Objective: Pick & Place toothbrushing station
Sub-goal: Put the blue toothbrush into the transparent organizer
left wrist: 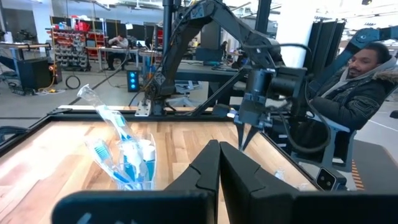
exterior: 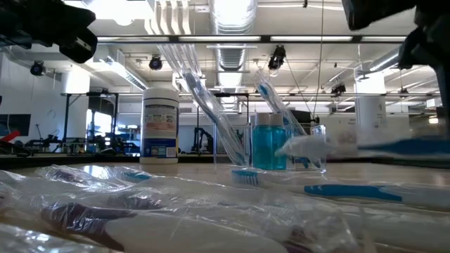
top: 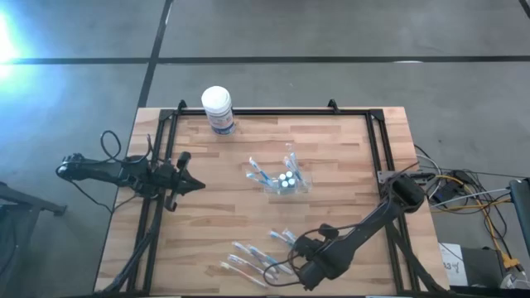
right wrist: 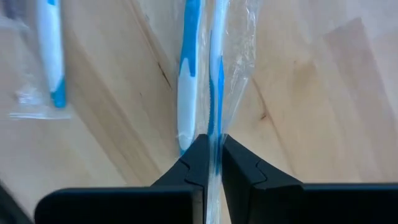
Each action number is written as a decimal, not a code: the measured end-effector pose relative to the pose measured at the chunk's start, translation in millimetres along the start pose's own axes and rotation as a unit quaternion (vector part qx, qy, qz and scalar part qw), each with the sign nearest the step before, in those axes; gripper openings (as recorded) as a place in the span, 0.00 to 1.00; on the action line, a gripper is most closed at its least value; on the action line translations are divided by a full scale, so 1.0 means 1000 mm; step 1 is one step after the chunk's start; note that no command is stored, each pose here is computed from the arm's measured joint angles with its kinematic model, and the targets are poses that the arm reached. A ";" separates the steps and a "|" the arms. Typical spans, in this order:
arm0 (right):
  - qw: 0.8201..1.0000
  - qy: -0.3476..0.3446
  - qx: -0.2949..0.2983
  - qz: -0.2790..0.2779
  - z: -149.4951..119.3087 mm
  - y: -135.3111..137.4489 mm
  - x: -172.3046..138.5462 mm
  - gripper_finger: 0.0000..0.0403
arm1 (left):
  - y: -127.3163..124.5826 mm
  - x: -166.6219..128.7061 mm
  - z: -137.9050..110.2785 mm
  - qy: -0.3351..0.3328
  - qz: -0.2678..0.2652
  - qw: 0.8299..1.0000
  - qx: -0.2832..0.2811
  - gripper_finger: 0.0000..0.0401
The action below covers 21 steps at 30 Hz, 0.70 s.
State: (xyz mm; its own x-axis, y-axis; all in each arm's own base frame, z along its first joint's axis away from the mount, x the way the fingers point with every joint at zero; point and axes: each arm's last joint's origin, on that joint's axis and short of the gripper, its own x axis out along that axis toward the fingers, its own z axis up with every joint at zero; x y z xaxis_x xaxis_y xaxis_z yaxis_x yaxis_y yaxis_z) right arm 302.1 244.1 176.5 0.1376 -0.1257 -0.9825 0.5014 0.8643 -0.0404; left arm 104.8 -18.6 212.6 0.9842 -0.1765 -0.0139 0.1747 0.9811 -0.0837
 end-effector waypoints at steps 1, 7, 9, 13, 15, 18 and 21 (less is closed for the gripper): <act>1.000 -0.002 0.000 0.003 0.000 -0.001 -0.004 0.05 | 0.000 0.000 0.000 0.000 0.000 1.000 0.000 0.03; 1.000 -0.029 -0.001 0.012 0.002 -0.013 -0.032 0.05 | 0.000 0.000 0.000 0.000 -0.001 1.000 -0.002 0.03; 0.998 -0.062 -0.005 0.015 0.002 -0.018 -0.045 0.05 | 0.000 0.000 0.000 0.001 -0.003 1.000 -0.002 0.03; 0.987 -0.154 -0.033 0.013 0.001 -0.028 -0.071 0.05 | 0.000 0.001 0.000 0.001 -0.003 1.000 -0.002 0.03; 0.980 -0.194 -0.043 0.006 0.000 -0.035 -0.081 0.05 | 0.000 0.001 0.000 0.000 -0.003 1.000 -0.005 0.03; 0.968 -0.244 -0.056 -0.001 0.001 -0.046 -0.091 0.05 | 0.000 0.001 0.000 0.001 -0.003 1.000 -0.024 0.03; 0.951 -0.298 -0.075 0.014 0.007 -0.053 -0.091 0.05 | 0.000 0.003 -0.001 0.007 -0.002 0.999 -0.042 0.03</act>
State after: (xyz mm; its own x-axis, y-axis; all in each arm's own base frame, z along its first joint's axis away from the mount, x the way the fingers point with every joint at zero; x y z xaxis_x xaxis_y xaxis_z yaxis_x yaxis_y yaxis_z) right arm 268.8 206.7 269.3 0.6319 -0.3170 -0.7072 0.3689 0.9256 -0.0853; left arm 107.6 -19.3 211.5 0.9827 -0.1830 -0.0275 0.1761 0.9702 -0.1664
